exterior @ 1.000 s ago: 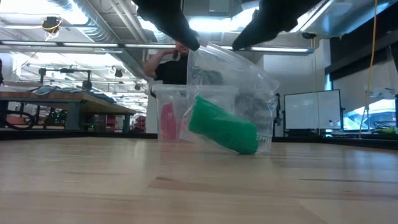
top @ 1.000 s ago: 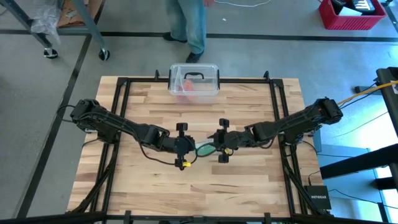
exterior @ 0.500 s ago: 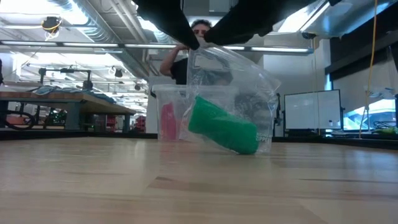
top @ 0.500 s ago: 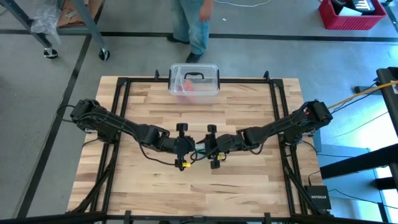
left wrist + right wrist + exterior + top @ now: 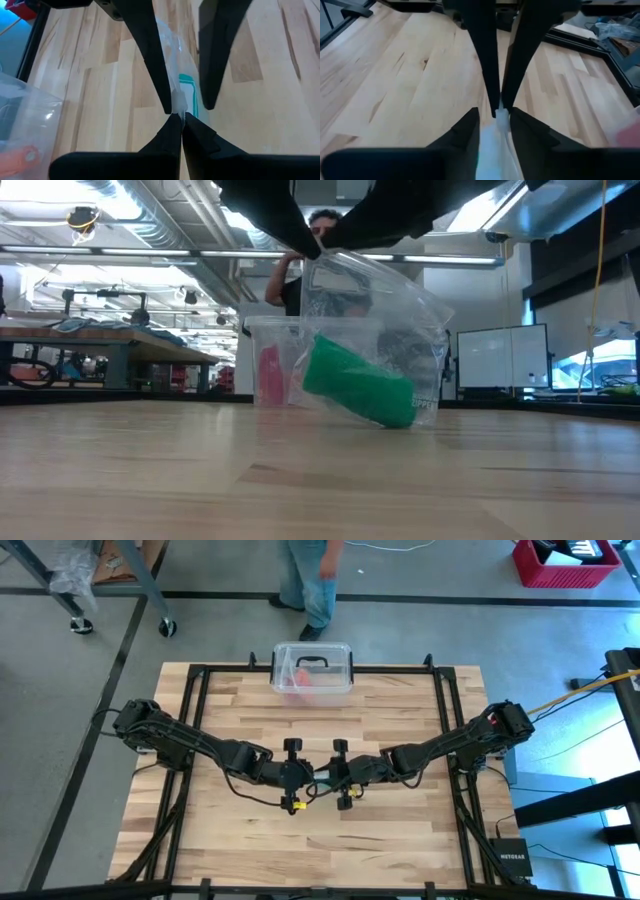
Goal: Roll bandage
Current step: Close the transparent zip bag
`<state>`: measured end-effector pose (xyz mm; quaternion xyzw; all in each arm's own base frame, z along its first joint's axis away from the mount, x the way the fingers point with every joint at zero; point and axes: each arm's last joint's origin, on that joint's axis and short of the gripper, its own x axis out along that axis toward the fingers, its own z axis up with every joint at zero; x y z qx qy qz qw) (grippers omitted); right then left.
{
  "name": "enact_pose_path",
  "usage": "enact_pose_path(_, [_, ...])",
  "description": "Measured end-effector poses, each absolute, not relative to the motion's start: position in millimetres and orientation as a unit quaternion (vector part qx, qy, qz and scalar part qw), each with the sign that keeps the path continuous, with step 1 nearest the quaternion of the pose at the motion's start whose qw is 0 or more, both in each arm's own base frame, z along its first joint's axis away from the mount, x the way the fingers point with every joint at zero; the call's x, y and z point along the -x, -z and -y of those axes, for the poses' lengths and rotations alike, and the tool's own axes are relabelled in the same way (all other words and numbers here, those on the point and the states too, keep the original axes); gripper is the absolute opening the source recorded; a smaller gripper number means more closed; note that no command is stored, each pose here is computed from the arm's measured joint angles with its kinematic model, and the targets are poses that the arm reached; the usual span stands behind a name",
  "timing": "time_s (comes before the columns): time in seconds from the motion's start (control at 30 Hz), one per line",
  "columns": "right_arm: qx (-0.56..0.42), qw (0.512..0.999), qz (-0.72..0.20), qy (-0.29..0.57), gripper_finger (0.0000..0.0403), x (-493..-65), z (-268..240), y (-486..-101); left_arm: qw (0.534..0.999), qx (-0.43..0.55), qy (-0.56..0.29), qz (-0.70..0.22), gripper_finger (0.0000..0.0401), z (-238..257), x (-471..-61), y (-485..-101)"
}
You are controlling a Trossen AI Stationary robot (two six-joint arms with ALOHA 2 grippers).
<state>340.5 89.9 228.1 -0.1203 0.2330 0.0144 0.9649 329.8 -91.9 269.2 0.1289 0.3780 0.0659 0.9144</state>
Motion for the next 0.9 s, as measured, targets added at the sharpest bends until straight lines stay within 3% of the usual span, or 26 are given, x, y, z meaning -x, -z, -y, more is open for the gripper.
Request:
enact_pose_path(0.3, [0.136,0.963,-0.234,0.005,0.0016,-340.4,-88.6,-228.1,0.914,-0.13,-0.066,-0.379,0.0,91.1,-330.0,-269.1])
enact_pose_path(0.57, [0.146,0.958,-0.245,0.015,0.0038,-339.4,-87.9,-226.7,0.913,-0.135,-0.065,-0.378,0.0,91.1,-330.2,-268.9])
enact_pose_path(0.9, [0.162,0.941,-0.297,0.011,0.002,-331.3,-85.8,-220.8,0.91,-0.143,-0.072,-0.383,0.0001,91.0,-329.6,-267.8])
